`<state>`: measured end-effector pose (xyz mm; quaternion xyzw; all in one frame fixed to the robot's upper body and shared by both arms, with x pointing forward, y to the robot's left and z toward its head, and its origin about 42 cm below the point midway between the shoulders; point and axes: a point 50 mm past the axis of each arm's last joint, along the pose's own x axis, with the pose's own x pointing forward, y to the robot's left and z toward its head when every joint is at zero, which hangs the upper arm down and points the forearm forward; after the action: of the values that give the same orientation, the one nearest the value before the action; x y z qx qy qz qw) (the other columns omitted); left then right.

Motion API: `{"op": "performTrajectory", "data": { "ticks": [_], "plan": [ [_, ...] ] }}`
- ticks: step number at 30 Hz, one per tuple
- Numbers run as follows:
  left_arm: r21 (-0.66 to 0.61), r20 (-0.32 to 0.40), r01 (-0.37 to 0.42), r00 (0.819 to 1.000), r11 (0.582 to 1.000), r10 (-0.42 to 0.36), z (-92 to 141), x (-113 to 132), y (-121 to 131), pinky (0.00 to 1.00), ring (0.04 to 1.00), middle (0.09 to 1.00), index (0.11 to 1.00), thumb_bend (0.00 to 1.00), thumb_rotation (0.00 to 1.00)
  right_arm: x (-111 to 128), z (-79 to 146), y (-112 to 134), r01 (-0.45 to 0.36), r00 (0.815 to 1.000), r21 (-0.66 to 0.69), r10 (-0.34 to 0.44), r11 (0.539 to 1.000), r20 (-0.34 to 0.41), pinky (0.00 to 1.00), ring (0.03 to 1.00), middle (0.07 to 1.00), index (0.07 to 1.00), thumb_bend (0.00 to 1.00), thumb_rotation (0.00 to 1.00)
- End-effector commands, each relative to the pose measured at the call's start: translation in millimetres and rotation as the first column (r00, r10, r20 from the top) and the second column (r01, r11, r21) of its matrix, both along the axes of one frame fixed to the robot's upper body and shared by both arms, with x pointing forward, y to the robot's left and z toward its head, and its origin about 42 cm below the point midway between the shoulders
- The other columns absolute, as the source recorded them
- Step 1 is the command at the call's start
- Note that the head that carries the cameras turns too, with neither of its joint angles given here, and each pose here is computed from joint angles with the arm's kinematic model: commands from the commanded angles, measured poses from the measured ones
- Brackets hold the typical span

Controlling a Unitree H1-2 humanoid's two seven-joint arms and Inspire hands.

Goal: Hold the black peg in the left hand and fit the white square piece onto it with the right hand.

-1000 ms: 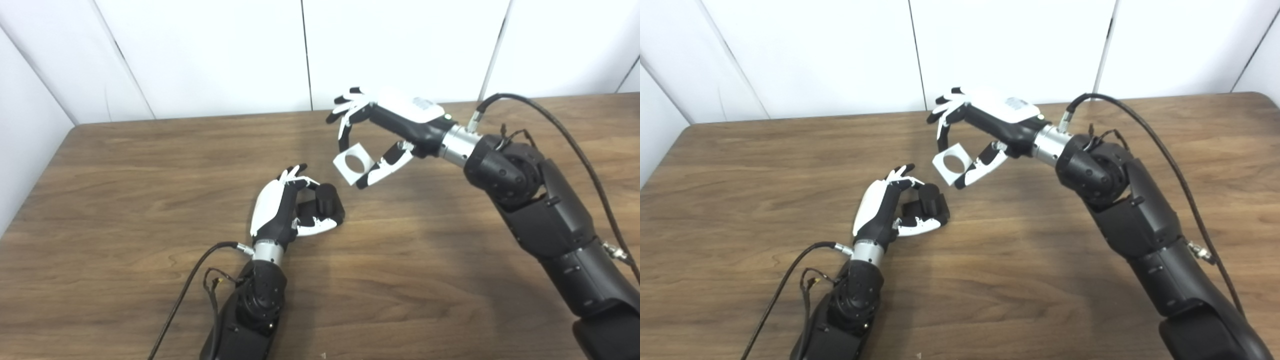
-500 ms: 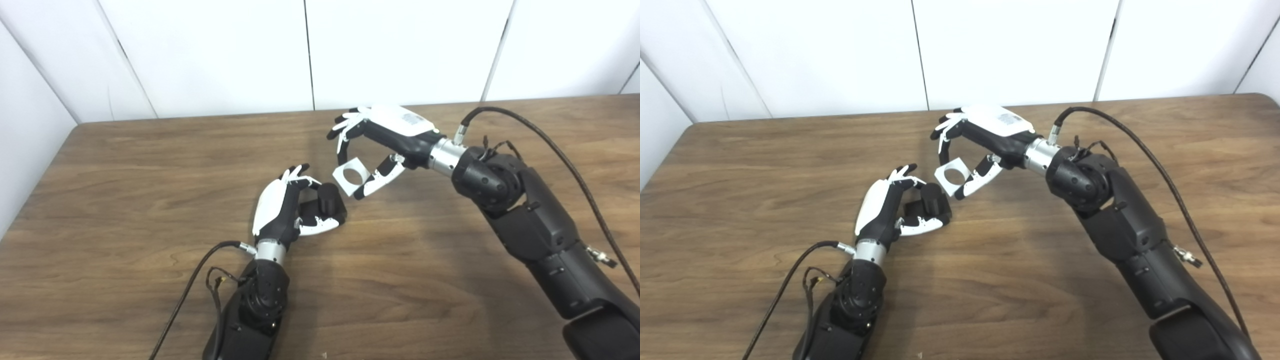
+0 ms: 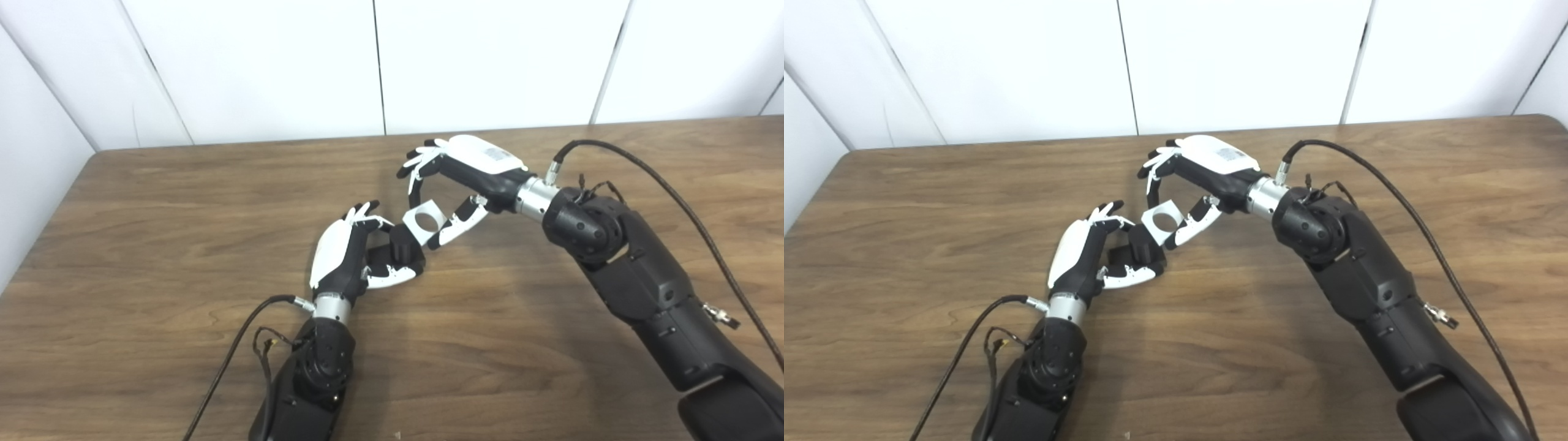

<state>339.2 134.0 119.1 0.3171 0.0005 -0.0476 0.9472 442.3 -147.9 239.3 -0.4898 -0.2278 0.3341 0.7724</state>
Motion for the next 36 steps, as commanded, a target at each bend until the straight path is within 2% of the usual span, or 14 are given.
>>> {"op": "performTrajectory", "data": {
  "ticks": [1,19,36],
  "plan": [
    [0.010,-0.017,-0.005,1.000,1.000,0.005,-0.4,3.3,-1.7,1.00,1.000,0.951,0.489,0.52,0.09,8.4,40.7,14.4,-0.039,0.993,0.049,0.033,0.998,0.112,1.00,0.926,0.812,0.480,0.52,0.14],
    [0.012,-0.016,-0.009,1.000,1.000,0.009,-0.9,4.5,-1.8,1.00,1.000,0.949,0.489,0.52,0.09,8.4,48.0,35.3,-0.059,0.991,0.044,0.054,0.997,0.119,1.00,0.917,0.810,0.480,0.52,0.14],
    [0.010,-0.018,-0.016,1.000,1.000,0.016,1.8,3.3,-0.3,1.00,1.000,0.954,0.490,0.52,0.09,5.9,30.5,29.8,-0.076,0.992,0.002,0.075,0.997,0.098,1.00,0.908,0.804,0.480,0.52,0.14]
  ]
}}
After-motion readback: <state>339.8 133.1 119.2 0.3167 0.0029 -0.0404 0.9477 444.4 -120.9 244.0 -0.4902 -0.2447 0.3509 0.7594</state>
